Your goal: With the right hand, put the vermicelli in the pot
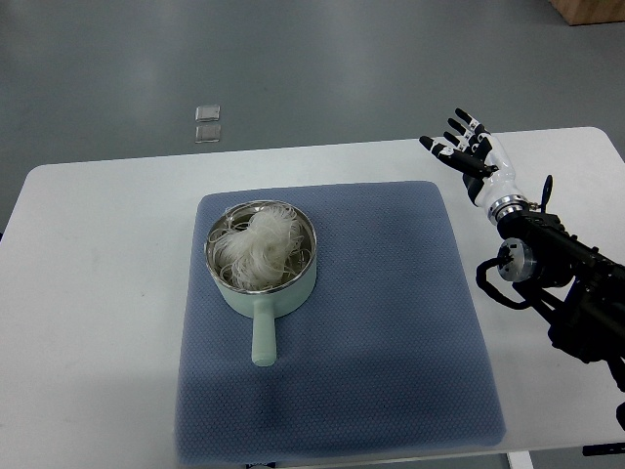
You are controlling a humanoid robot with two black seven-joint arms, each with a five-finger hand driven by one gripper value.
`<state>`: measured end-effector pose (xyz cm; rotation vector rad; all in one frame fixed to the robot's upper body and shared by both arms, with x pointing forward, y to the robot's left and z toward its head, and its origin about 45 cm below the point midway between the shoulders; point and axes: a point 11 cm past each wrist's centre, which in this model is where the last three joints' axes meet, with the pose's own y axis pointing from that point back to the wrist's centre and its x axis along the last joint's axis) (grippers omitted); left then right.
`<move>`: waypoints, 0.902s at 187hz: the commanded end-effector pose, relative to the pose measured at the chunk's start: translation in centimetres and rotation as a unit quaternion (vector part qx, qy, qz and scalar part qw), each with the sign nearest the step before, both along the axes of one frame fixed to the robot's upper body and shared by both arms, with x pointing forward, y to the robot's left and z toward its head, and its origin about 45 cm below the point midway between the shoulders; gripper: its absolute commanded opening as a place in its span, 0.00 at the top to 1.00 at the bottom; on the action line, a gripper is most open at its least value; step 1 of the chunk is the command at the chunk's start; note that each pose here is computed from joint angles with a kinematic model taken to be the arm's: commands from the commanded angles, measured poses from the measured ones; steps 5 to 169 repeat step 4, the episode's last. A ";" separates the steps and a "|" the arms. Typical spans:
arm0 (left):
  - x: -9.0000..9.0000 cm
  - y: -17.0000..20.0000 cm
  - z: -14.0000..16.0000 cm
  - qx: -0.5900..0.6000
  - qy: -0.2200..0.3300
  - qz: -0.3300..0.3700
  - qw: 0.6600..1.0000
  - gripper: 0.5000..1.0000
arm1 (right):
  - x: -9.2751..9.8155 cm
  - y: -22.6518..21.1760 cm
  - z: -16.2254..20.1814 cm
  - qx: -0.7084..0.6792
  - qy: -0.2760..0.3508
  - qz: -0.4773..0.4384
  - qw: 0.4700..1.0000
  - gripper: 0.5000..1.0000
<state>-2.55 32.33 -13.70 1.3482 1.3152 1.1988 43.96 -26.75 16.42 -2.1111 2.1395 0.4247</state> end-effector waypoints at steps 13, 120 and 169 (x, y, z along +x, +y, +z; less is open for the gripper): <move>0.0 0.0 0.0 0.000 0.000 0.001 1.000 0.00 | -0.1 0.0 -0.2 -0.002 0.000 0.000 1.000 0.14; 0.0 0.0 0.0 0.000 0.000 0.001 1.000 0.00 | -0.1 0.0 -0.2 -0.002 0.000 0.000 1.000 0.14; 0.0 0.0 0.0 0.000 0.000 0.001 1.000 0.00 | -0.1 0.0 -0.2 -0.002 0.000 0.000 1.000 0.14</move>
